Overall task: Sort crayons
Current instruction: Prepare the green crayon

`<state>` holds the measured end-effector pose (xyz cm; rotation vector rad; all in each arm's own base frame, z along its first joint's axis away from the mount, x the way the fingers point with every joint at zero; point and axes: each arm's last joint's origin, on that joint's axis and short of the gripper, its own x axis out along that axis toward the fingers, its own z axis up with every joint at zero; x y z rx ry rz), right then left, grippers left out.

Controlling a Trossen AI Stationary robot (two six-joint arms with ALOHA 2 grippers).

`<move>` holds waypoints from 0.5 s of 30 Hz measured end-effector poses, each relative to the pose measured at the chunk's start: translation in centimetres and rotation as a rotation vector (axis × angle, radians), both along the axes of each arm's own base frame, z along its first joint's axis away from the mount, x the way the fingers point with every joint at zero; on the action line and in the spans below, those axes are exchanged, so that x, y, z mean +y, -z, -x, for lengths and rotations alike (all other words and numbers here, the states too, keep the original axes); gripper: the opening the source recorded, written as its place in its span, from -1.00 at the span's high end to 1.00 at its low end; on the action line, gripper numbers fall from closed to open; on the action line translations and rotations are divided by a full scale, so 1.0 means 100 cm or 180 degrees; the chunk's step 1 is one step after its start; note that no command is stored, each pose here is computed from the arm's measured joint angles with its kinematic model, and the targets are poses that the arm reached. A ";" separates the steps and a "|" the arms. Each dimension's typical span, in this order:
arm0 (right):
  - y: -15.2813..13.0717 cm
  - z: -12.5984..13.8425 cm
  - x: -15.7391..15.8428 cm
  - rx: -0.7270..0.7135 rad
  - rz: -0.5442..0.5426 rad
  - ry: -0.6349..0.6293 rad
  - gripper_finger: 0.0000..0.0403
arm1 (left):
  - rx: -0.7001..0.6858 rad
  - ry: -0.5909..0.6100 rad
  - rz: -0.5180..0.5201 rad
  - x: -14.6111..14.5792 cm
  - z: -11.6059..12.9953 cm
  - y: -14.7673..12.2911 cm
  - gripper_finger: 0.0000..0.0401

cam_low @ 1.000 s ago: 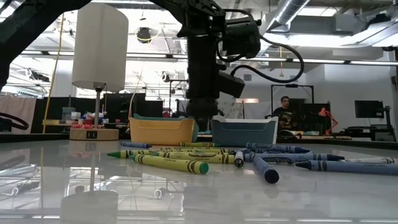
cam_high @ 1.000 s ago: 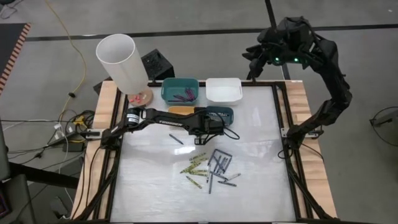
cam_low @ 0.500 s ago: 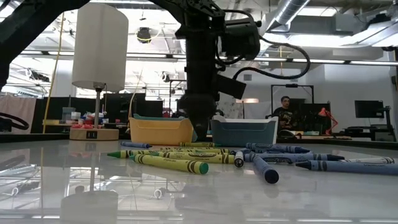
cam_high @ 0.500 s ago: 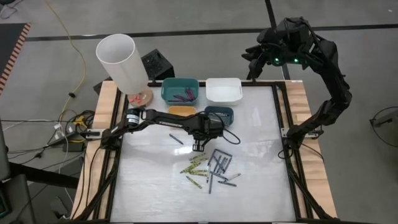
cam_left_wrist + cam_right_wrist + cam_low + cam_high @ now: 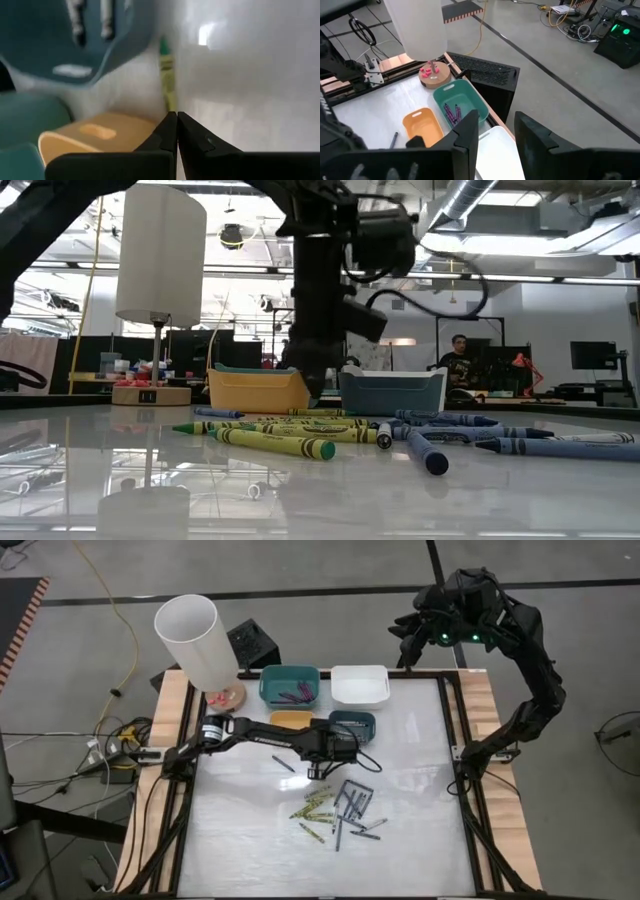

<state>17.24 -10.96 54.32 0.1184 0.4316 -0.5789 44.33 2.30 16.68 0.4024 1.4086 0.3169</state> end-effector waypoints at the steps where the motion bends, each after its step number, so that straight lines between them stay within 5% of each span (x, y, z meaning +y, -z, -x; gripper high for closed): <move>1: 0.000 0.000 0.000 0.0003 -0.0002 0.0000 0.40 | -0.0012 -0.0051 -0.0035 0.003 0.000 0.000 1.00; 15: 0.000 0.000 0.000 -0.0002 0.0000 0.0001 0.40 | -0.0141 -0.0101 -0.0146 0.022 -0.005 0.003 1.00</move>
